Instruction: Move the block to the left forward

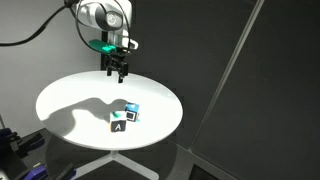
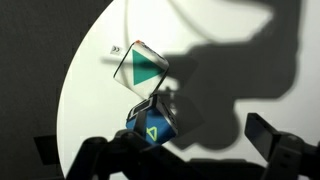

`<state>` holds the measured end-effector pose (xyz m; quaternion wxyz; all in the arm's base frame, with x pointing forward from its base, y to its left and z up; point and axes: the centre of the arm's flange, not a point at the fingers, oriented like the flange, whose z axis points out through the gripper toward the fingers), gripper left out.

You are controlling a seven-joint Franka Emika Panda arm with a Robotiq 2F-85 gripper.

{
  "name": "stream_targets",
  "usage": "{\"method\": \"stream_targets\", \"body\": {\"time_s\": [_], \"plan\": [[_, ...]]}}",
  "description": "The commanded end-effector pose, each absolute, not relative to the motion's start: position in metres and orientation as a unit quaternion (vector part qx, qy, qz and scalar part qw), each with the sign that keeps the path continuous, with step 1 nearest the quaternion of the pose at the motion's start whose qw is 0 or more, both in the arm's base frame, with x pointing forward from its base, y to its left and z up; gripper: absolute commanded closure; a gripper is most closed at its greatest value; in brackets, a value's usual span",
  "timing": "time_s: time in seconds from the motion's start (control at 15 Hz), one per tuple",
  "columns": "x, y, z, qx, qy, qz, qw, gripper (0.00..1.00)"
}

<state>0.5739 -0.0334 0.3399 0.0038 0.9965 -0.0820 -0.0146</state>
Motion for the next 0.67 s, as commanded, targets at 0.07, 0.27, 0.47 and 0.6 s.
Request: {"method": "stream_targets", "body": {"time_s": [0.07,0.27,0.47,0.6], "plan": [[0.597,-0.052,0.320,0.999,-0.042,0.000,-0.005,0.00],[0.610,-0.064,0.306,1.000,-0.023,0.005,-0.009,0.00],[0.624,-0.078,0.293,1.000,-0.006,0.008,-0.012,0.00],[0.632,-0.087,0.285,1.000,0.005,0.005,-0.011,0.00]]}}
